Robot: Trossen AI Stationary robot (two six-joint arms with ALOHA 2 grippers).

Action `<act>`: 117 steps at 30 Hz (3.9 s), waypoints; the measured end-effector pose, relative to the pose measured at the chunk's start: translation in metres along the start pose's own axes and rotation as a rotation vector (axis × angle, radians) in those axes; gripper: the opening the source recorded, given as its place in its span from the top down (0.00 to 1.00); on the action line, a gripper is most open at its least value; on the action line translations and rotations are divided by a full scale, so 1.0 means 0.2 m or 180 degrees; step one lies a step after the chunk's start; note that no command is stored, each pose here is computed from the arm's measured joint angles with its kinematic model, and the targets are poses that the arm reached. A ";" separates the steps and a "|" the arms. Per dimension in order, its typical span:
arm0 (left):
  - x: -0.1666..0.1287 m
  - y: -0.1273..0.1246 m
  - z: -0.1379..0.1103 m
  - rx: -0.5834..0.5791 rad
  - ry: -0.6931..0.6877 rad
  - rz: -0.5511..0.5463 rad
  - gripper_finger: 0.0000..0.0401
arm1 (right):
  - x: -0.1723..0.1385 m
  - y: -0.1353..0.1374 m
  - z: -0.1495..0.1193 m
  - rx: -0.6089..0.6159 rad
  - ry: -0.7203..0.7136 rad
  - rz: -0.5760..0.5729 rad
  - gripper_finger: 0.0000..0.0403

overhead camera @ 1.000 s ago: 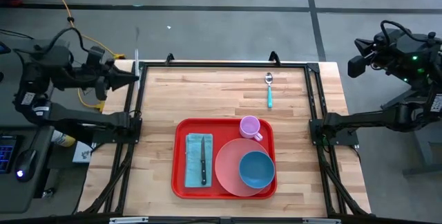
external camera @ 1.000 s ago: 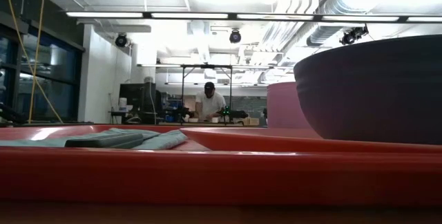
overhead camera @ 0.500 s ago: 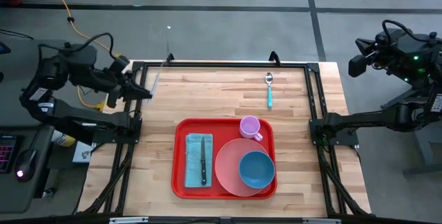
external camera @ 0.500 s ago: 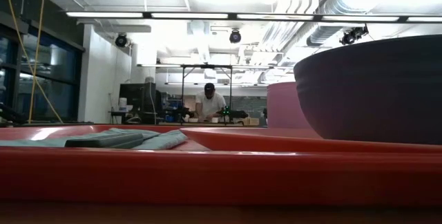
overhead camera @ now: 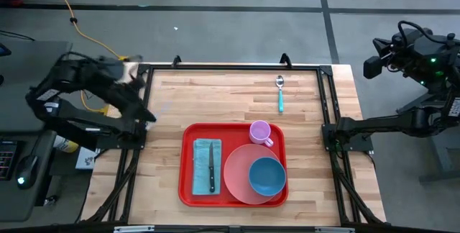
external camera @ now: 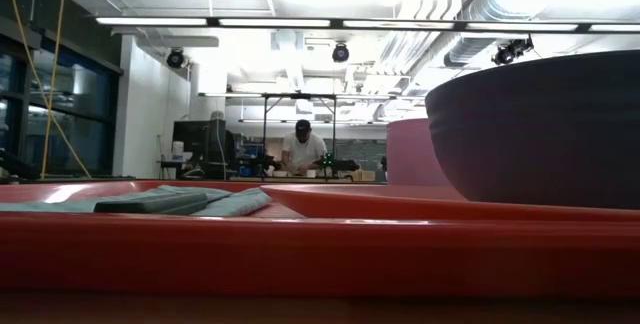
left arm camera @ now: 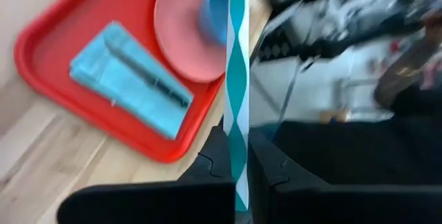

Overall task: Set up tray
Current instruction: Put the blue fork on the blue napkin to the left side of the black knife on the red serving tray

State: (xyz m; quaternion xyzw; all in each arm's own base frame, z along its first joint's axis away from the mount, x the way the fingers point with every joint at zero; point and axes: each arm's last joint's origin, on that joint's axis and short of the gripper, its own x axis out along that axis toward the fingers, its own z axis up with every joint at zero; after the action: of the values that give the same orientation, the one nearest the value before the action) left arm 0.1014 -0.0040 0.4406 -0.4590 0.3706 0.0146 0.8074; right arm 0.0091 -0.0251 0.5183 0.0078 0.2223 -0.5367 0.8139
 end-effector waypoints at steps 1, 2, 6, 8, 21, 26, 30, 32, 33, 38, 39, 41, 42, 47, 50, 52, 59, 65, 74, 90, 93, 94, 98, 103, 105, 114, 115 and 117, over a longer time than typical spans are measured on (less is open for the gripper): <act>0.05 0.00 0.01 0.0010 0.0095 0.0031 0.91 | 0.00 0.00 0.00 -0.0015 0.0001 0.0002 1.00; 0.09 -0.01 0.01 0.0016 0.0197 0.0046 0.91 | 0.00 0.00 0.00 -0.0034 0.0001 0.0003 1.00; 0.32 -0.05 -0.01 -0.0013 0.0608 0.0107 0.91 | 0.00 0.00 0.00 -0.0095 0.0001 0.0007 1.00; 0.41 -0.07 -0.05 -0.0012 0.0710 0.0238 0.91 | 0.00 0.00 0.00 -0.0121 0.0001 0.0027 1.00; 0.72 -0.19 -0.35 -0.0513 0.0008 0.0948 0.91 | 0.00 0.00 0.00 -0.0201 0.0005 0.0083 1.00; 0.86 -0.20 -0.43 -0.0673 -0.0166 0.1272 0.91 | 0.00 0.00 0.00 -0.0189 0.0011 0.0136 1.00; 1.00 -0.19 -0.43 -0.0682 -0.0178 0.1497 0.91 | 0.00 0.01 0.00 -0.0148 0.0020 0.0223 1.00; 1.08 -0.18 -0.43 -0.0705 -0.0181 0.1641 0.91 | 0.00 0.01 0.00 -0.0119 0.0027 0.0275 1.00; 1.11 -0.17 -0.43 -0.0706 -0.0180 0.1686 0.91 | 0.00 0.01 0.00 -0.0100 0.0032 0.0307 1.00; 1.21 -0.15 -0.45 -0.0664 -0.0137 0.1917 0.91 | 0.00 0.02 0.00 -0.0036 0.0045 0.0392 1.00; 1.23 -0.14 -0.47 -0.0632 -0.0113 0.1971 0.91 | 0.00 0.02 0.00 -0.0034 0.0047 0.0412 1.00; 1.26 -0.14 -0.49 -0.0596 -0.0145 0.1999 0.91 | 0.00 0.02 0.00 -0.0034 0.0054 0.0462 1.00; 1.27 -0.14 -0.50 -0.0567 -0.0135 0.2024 0.91 | 0.00 0.02 0.00 -0.0032 0.0052 0.0470 1.00; 1.36 -0.12 -0.58 -0.0509 0.0073 0.2197 0.91 | 0.00 0.02 0.00 -0.0033 0.0046 0.0475 1.00; 1.42 -0.09 -0.62 -0.0522 0.0220 0.2372 0.91 | 0.00 0.02 0.00 -0.0054 0.0052 0.0544 1.00; 1.46 -0.07 -0.63 -0.0576 0.0336 0.2462 0.91 | 0.00 0.03 0.00 -0.0058 0.0060 0.0620 1.00; 1.57 -0.04 -0.55 -0.0849 0.0343 0.2453 0.91 | -0.01 0.04 0.00 -0.0164 0.0075 0.0940 1.00; 1.61 0.00 -0.41 -0.1106 0.0162 0.2425 0.91 | -0.02 0.05 -0.01 -0.0370 0.0031 0.1230 1.00; 1.63 0.05 -0.27 -0.1279 -0.0111 0.2474 0.91 | -0.07 0.02 -0.03 -0.0629 -0.0167 0.1597 1.00; 1.66 0.08 -0.25 -0.1542 0.0176 0.2659 0.91 | -0.15 -0.06 -0.09 -0.0622 -0.0373 0.1734 1.00; 1.67 0.06 -0.26 -0.1527 0.0192 0.2566 0.91 | -0.15 -0.06 -0.09 -0.0614 -0.0375 0.1748 1.00; 1.67 0.06 -0.27 -0.1517 0.0189 0.2539 0.91 | -0.15 -0.06 -0.09 -0.0609 -0.0374 0.1752 1.00; 1.67 0.04 -0.30 -0.1487 0.0256 0.2484 0.91 | -0.15 -0.06 -0.09 -0.0583 -0.0364 0.1773 1.00; 1.67 -0.07 -0.34 -0.1375 0.0235 0.2252 0.91 | -0.15 -0.06 -0.09 -0.0582 -0.0363 0.1775 1.00; 1.67 -0.13 -0.36 -0.1278 0.0192 0.2163 0.92 | -0.15 -0.06 -0.09 -0.0582 -0.0362 0.1773 1.00; 1.67 -0.52 -0.61 -0.0808 0.0246 0.1526 0.92 | -0.15 -0.06 -0.09 -0.0637 -0.0369 0.1770 1.00; 1.69 -0.56 -0.63 -0.0796 0.0253 0.1468 0.92 | -0.15 -0.06 -0.09 -0.0638 -0.0369 0.1770 1.00; 1.73 -0.61 -0.64 -0.0775 0.0241 0.1443 0.92 | -0.15 -0.05 -0.09 -0.0649 -0.0368 0.1773 1.00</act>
State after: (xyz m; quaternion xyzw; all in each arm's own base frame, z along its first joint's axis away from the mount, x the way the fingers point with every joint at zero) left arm 0.3216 -0.2811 0.2784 -0.4582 0.4894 0.2225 0.7078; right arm -0.0168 0.0014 0.5152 -0.0439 0.2176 -0.2673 0.9377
